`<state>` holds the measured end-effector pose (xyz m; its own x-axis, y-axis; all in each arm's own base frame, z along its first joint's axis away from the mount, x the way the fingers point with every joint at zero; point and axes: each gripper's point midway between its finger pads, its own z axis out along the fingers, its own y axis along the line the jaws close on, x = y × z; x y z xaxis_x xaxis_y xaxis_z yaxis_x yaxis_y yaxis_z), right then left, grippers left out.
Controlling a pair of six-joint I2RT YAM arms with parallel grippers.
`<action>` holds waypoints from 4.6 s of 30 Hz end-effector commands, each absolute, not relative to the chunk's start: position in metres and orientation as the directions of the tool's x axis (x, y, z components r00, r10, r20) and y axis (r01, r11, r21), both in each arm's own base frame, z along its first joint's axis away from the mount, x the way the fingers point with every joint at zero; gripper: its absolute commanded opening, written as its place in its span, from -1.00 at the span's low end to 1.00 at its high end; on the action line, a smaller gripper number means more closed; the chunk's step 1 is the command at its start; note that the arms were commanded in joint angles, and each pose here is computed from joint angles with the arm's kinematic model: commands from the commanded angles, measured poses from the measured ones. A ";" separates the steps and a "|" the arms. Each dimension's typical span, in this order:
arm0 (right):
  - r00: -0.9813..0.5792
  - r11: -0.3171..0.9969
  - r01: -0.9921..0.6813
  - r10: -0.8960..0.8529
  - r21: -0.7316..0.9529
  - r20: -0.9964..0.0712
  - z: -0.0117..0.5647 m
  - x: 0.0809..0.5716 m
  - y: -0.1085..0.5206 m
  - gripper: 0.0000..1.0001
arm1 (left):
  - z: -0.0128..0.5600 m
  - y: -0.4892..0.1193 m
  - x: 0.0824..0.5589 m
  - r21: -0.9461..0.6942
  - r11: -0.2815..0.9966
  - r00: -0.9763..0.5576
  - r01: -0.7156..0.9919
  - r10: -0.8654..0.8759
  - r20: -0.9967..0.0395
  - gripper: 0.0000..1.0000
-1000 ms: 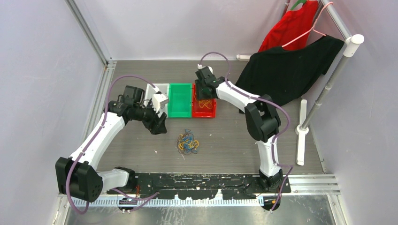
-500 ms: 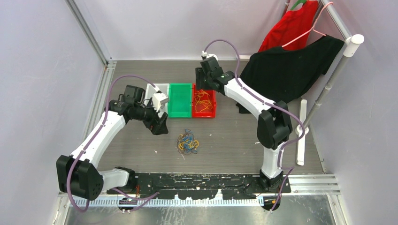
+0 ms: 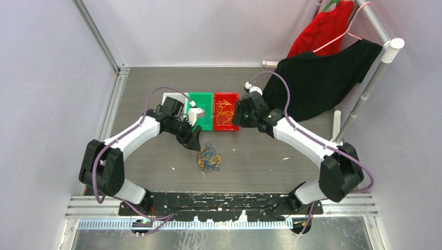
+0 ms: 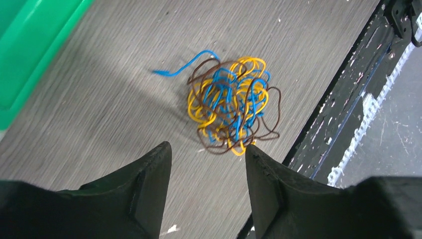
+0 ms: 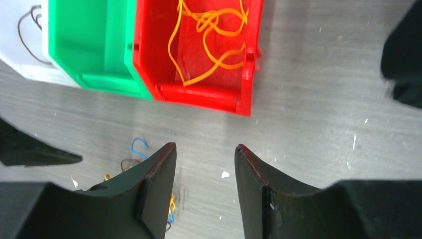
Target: Untangle the cables
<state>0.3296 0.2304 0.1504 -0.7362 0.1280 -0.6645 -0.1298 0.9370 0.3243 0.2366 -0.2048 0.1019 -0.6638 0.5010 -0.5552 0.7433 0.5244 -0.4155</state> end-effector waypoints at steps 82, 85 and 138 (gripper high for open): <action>-0.621 0.482 -0.632 0.154 0.607 -0.769 0.221 0.211 0.404 0.29 | 0.283 -0.206 0.186 -0.415 0.492 -0.610 0.765 0.350 -0.711 -1.00; -0.618 0.482 -0.632 0.158 0.607 -0.770 0.224 0.213 0.407 0.28 | 0.286 -0.206 0.180 -0.424 0.470 -0.606 0.774 0.355 -0.712 -1.00; -0.580 0.555 -0.622 0.148 0.553 -0.801 0.219 0.220 0.405 0.28 | 0.321 -0.193 0.187 -0.238 0.460 -0.445 0.855 0.417 -0.792 -1.00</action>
<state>0.2026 0.3902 0.1827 -0.6572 0.0627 -0.7511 -0.5995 0.5605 0.5713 0.1881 -0.1908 0.2958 -0.5015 0.4453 -0.7418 0.8313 0.4855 -0.2706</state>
